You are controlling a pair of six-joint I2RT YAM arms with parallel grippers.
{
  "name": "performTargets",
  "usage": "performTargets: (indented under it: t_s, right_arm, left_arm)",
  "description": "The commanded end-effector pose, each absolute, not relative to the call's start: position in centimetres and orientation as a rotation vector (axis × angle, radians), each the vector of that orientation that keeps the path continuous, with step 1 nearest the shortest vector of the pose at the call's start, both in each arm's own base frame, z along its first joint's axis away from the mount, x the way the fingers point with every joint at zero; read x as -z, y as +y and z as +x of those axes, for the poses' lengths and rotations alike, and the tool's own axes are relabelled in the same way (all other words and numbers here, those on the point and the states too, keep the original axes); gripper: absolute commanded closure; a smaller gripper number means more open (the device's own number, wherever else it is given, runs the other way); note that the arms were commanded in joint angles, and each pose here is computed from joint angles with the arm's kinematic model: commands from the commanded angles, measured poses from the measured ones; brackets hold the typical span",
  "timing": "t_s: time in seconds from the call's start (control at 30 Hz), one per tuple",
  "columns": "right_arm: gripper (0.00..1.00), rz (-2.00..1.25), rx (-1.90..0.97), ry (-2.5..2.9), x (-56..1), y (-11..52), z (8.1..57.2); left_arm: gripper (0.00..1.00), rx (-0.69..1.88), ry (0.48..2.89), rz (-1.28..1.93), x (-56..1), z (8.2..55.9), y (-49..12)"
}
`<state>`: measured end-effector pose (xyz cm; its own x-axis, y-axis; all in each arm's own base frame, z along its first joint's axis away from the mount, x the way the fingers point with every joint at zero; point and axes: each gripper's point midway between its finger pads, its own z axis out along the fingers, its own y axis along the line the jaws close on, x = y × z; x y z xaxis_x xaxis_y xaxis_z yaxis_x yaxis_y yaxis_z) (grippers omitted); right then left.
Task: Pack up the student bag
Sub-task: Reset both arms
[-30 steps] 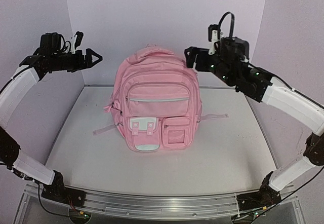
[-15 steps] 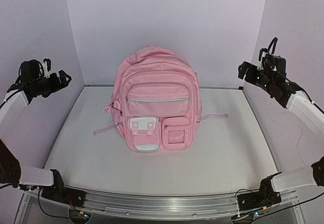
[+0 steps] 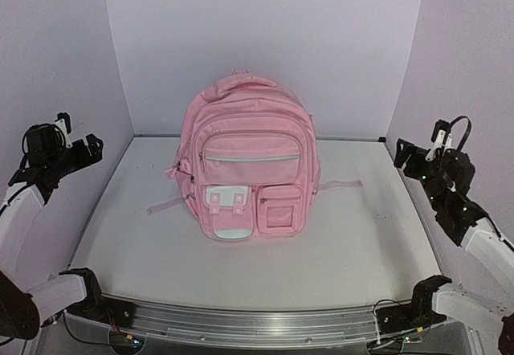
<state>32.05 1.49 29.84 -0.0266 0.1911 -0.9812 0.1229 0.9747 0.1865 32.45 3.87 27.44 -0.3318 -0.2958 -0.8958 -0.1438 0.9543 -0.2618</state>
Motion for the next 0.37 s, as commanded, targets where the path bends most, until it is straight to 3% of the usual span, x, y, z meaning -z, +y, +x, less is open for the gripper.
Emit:
performTargets:
  t_s: [0.0, 0.33]
  right_arm:
    - [0.02, 0.258, -0.042, 1.506, -31.16, 0.80, 31.15]
    - [0.02, 0.247, -0.043, 1.499, -31.16, 0.83, 30.85]
  left_arm:
    - [0.00, 0.133, 1.818, -0.314, -29.71, 32.37, 4.33]
    - [0.00, 0.117, 1.822, -0.346, -29.56, 32.36, 4.77]
